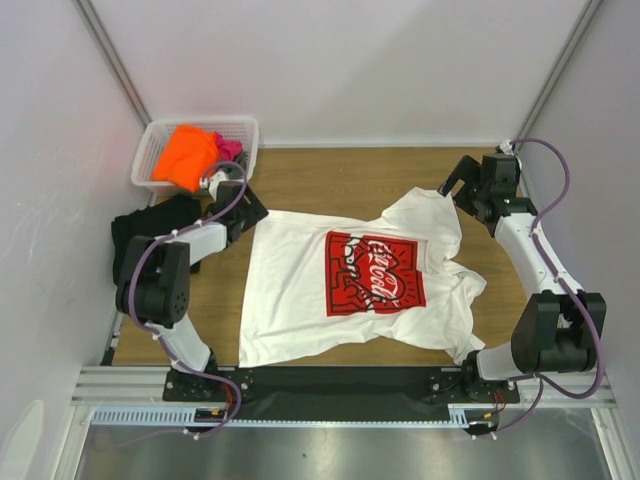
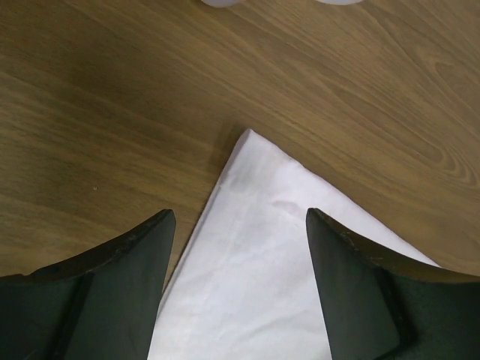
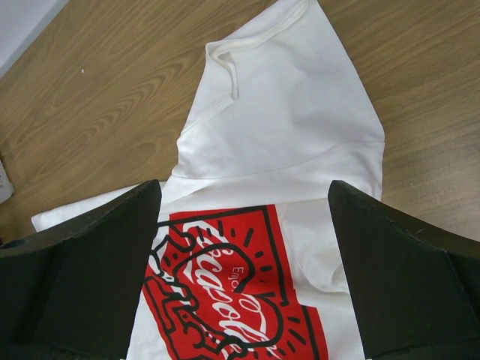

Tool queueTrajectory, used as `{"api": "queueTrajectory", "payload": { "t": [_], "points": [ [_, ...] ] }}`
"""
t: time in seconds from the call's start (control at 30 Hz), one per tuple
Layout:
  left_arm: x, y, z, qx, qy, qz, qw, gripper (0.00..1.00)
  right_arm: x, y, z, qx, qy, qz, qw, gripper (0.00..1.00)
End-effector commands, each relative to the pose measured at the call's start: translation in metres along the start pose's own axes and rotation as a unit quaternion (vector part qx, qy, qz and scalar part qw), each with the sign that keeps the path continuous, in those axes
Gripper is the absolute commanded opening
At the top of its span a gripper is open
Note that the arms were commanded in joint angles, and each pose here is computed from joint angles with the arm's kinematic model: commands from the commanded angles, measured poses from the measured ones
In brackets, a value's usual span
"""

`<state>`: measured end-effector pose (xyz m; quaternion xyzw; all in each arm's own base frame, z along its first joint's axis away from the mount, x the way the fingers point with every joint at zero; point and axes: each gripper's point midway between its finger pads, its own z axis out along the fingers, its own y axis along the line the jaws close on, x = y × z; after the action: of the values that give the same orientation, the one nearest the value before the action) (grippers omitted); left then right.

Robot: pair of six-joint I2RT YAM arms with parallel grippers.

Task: Fold and stack the t-shirts
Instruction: Flatten the tshirt out

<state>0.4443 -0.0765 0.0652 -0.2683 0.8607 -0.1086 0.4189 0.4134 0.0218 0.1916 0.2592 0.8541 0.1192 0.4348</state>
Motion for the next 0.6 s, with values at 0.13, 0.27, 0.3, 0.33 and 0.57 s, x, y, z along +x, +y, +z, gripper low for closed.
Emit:
{"api": "queueTrajectory", "payload": {
  "t": [0.13, 0.27, 0.3, 0.33, 0.57],
  "points": [
    [-0.007, -0.018, 0.021, 0.042, -0.012, -0.001, 0.999, 0.74, -0.014, 0.005, -0.01, 0.0, -0.015, 0.005, 1.0, 0.99],
    [-0.001, -0.016, 0.027, 0.043, -0.006, 0.004, 0.999, 0.72, -0.019, 0.009, -0.008, -0.004, -0.014, -0.005, 1.0, 0.99],
    [0.0, -0.015, 0.028, 0.043, -0.006, 0.005, 0.999, 0.7, -0.023, 0.012, -0.007, -0.006, -0.016, -0.006, 1.0, 0.99],
    [0.0, -0.016, 0.029, 0.045, -0.007, 0.004, 0.999, 0.7, -0.022, 0.012, -0.007, -0.005, -0.013, -0.007, 1.0, 0.99],
    [-0.001, -0.02, 0.038, 0.048, -0.008, 0.0, 0.999, 0.67, -0.019, 0.01, 0.0, 0.0, -0.001, -0.013, 1.0, 0.99]
  ]
}}
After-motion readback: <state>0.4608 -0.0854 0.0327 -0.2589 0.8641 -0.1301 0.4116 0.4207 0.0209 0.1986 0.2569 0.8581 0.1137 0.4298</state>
